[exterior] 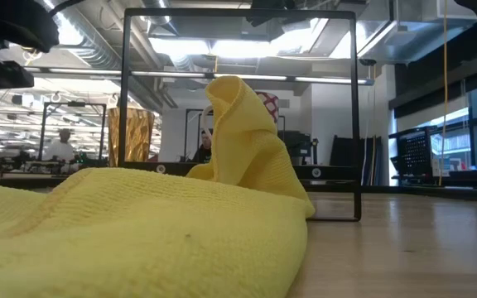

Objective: Stack small to large cups/mugs on shelf
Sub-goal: Put the gray mug on the shelf

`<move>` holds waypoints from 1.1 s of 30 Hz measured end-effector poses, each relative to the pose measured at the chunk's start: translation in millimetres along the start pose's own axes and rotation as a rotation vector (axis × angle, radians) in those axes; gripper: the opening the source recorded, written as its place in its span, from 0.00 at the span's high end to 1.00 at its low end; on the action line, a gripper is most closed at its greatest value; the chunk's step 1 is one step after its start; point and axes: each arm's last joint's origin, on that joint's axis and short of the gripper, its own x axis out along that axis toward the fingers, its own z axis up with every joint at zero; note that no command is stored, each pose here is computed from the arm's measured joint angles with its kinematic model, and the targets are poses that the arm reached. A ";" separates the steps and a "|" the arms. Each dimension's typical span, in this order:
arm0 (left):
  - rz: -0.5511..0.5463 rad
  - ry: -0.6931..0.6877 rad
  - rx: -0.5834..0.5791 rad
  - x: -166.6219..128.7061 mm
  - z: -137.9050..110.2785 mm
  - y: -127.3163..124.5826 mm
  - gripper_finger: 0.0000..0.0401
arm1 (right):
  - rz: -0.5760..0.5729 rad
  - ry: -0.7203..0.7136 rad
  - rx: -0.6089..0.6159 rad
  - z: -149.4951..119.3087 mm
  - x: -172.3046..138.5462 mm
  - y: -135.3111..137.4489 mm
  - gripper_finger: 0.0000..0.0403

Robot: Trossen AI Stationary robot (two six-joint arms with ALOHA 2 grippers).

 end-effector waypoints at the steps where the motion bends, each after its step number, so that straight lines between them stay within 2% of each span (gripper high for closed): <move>1: 0.008 -0.005 -0.005 0.1 0.8 0.9 0.95 | 0.000 0.000 0.004 0.0 0.0 0.0 0.70; 7: 0.019 -0.027 0.003 -12.8 13.5 4.9 0.98 | -0.003 0.028 0.002 -2.7 0.0 -1.6 0.70; 10: 0.015 -0.057 0.012 -42.3 28.7 9.2 0.98 | -0.012 0.054 0.006 -5.2 0.8 -6.4 0.70; 15: 0.082 -0.154 0.009 -101.0 54.5 27.3 0.98 | -0.033 0.121 0.038 -11.5 1.5 -15.8 0.70; 17: 0.104 -0.193 0.012 -114.6 65.7 34.0 0.98 | -0.038 0.142 0.042 -13.6 1.5 -18.1 0.70; 22: 0.175 -0.143 0.047 -115.8 103.1 57.1 0.98 | -0.040 0.149 0.041 -14.3 1.5 -18.8 0.70; 25: 0.139 -0.110 0.026 -111.9 135.4 73.5 0.98 | -0.040 0.150 0.040 -14.4 1.5 -18.8 0.70; 27: 0.134 -0.095 0.056 -110.9 152.2 78.7 0.98 | -0.040 0.150 0.036 -14.4 1.5 -18.9 0.70; 33: 0.044 -0.123 0.142 -114.9 188.3 75.6 0.98 | -0.041 0.187 0.017 -17.9 0.9 -19.0 0.70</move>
